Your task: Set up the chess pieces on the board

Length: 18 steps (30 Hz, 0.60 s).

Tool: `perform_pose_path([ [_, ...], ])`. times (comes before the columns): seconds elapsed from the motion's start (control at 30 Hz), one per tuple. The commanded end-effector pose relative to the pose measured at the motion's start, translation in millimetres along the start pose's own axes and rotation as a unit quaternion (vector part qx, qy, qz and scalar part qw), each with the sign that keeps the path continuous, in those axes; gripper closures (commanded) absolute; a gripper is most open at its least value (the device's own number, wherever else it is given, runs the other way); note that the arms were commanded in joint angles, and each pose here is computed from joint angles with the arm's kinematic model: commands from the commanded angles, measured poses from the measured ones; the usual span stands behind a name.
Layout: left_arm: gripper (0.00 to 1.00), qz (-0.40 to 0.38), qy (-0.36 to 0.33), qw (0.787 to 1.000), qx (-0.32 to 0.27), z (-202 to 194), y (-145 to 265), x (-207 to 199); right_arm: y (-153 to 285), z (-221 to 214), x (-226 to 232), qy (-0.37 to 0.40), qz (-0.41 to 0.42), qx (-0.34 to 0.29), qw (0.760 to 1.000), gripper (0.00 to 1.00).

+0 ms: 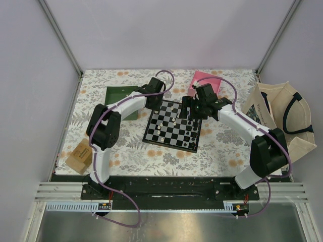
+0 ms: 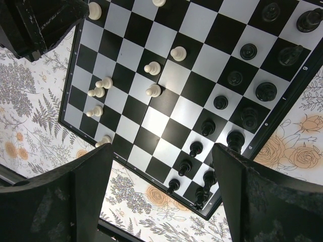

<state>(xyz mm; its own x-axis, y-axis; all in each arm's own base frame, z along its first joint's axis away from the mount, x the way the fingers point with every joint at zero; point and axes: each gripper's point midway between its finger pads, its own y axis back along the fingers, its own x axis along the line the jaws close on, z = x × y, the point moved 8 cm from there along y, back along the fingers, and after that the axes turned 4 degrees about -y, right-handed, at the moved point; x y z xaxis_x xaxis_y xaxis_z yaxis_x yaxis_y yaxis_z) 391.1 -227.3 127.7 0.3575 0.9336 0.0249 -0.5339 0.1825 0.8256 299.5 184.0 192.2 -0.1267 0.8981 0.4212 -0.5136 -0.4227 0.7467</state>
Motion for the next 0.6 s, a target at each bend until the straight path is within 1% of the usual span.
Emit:
perform_pose_path([
  [0.0,0.68,0.002,0.002,1.000,-0.021,12,3,-2,4,7,3,-0.001,0.014,-0.017,1.000,0.11],
  [0.1,0.60,-0.008,-0.002,0.999,-0.031,16,10,-3,3,6,2,-0.001,0.014,-0.016,1.000,0.11],
  [0.23,0.57,-0.012,-0.005,0.998,-0.064,27,30,-2,4,7,2,-0.002,0.013,-0.016,1.000,0.11],
  [0.3,0.53,0.002,-0.005,0.996,-0.092,34,45,3,4,7,2,-0.002,0.014,-0.016,1.000,0.11],
  [0.37,0.49,0.028,-0.005,0.993,-0.117,41,59,13,4,7,2,-0.002,0.014,-0.017,1.000,0.11],
  [0.43,0.47,0.047,-0.002,0.990,-0.133,47,72,23,4,7,2,-0.002,0.014,-0.016,1.000,0.11],
  [0.57,0.44,0.064,0.030,0.986,-0.154,55,90,53,3,7,3,-0.003,0.016,-0.014,1.000,0.11],
])
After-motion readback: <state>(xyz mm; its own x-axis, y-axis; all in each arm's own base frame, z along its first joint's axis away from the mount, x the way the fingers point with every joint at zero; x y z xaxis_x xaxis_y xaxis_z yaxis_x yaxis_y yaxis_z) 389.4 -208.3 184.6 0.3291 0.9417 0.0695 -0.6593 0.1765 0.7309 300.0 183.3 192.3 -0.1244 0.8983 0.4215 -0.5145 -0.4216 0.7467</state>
